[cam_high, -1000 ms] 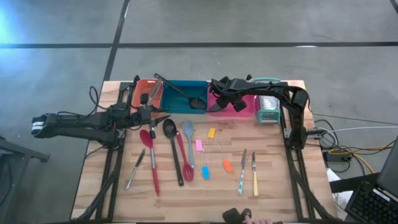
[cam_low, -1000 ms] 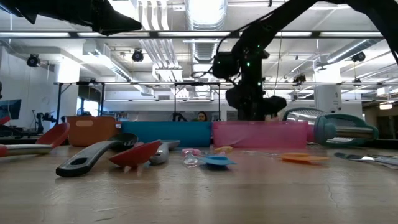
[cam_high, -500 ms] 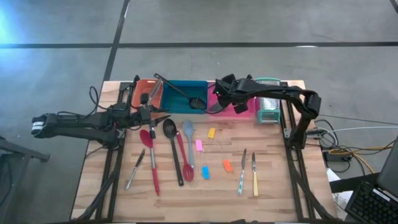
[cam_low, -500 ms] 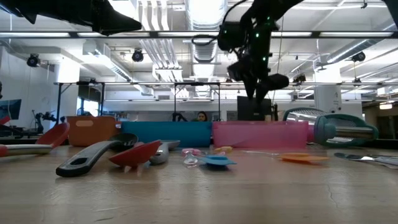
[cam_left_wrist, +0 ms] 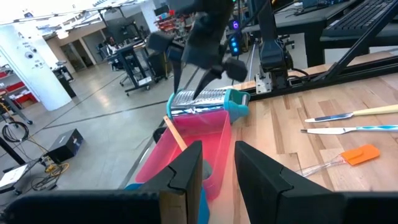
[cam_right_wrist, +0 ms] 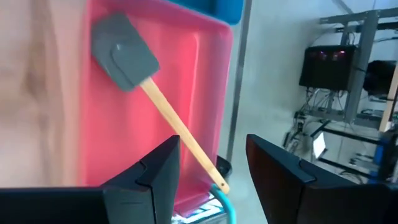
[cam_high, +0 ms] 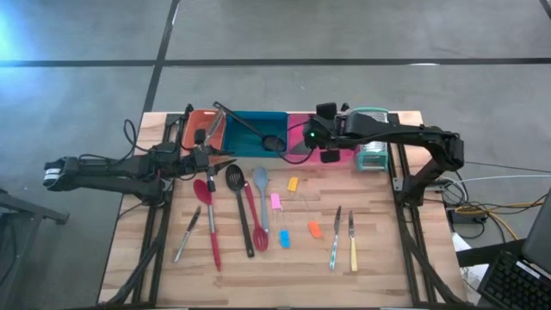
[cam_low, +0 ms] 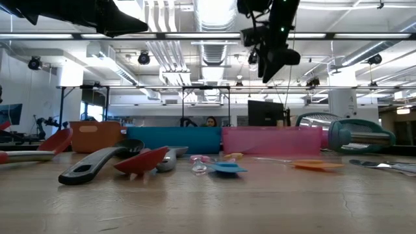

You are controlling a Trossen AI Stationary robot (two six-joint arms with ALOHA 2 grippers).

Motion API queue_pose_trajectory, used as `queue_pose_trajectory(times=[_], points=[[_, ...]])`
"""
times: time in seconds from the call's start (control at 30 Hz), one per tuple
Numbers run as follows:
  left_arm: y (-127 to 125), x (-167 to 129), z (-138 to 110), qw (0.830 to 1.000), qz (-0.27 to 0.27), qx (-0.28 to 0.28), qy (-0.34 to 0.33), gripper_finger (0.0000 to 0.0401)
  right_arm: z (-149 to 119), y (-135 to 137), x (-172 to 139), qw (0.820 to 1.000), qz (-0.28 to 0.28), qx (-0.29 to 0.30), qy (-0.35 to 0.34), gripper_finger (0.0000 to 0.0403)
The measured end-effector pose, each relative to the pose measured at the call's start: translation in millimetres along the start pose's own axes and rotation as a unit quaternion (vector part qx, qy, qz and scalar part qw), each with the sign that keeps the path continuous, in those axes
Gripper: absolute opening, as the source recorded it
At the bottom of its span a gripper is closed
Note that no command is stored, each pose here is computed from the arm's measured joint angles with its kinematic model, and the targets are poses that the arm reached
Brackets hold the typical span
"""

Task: Pick & Place Kitchen Items
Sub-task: Put the red serving spoon into the blue bin

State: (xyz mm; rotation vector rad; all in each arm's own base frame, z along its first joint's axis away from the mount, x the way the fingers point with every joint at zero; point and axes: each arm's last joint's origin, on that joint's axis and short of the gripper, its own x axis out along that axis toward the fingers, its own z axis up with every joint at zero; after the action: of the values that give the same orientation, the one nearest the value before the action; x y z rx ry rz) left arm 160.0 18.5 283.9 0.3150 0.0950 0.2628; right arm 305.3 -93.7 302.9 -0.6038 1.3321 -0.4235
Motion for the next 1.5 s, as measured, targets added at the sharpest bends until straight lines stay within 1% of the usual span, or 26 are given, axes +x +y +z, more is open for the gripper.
queue_pose_trajectory(times=[0.07,0.17,0.4,0.47,0.77,0.97,1.03,1.13,1.23,1.3,1.43,1.5], points=[[0.0,0.0,0.0,1.0,0.0,0.0,0.0,0.0099,1.5,3.9,-8.2,1.0,-0.001,0.015,-0.013,0.0175],[0.0,0.0,0.0,1.0,0.0,0.0,0.0,0.0099,4.4,10.9,-18.3,0.999,0.001,0.018,-0.03,0.017],[-0.5,0.1,-1.2,1.0,-0.001,0.0,0.002,0.0099,15.7,35.6,-36.1,0.998,0.01,-0.015,-0.062,0.0161],[-0.9,0.3,-2.6,1.0,-0.001,0.001,0.004,0.0099,18.3,42.6,-41.4,0.997,0.013,-0.01,-0.071,0.0158],[-1.3,0.4,-3.7,1.0,-0.002,0.001,0.005,0.0099,25.2,67.6,-60.7,0.992,0.034,0.071,-0.099,0.0141],[-1.6,0.4,-4.5,1.0,-0.003,-0.001,0.008,0.0099,27.1,78.4,-69.0,0.987,0.046,0.113,-0.108,0.0131],[-2.1,0.3,-6.2,1.0,-0.005,-0.02,0.017,0.0099,26.8,81.1,-70.8,0.985,0.05,0.126,-0.107,0.0127],[-2.4,0.3,-8.4,0.997,-0.001,-0.064,0.03,0.0099,25.0,84.4,-72.5,0.984,0.054,0.135,-0.099,0.0123],[-1.1,-1.4,-7.7,0.993,0.006,-0.098,0.065,0.0099,23.1,85.4,-72.1,0.985,0.055,0.133,-0.091,0.012],[-1.7,-4.1,-11.1,0.988,0.0,-0.105,0.112,0.0099,23.0,85.5,-71.9,0.986,0.055,0.132,-0.09,0.0118],[-3.0,-10.1,-21.8,0.966,0.009,-0.134,0.223,0.0099,23.1,85.6,-71.7,0.987,0.054,0.123,-0.09,0.0114],[-3.7,-13.4,-26.7,0.953,0.008,-0.135,0.272,0.0099,23.2,85.6,-71.7,0.987,0.054,0.121,-0.09,0.0112]])
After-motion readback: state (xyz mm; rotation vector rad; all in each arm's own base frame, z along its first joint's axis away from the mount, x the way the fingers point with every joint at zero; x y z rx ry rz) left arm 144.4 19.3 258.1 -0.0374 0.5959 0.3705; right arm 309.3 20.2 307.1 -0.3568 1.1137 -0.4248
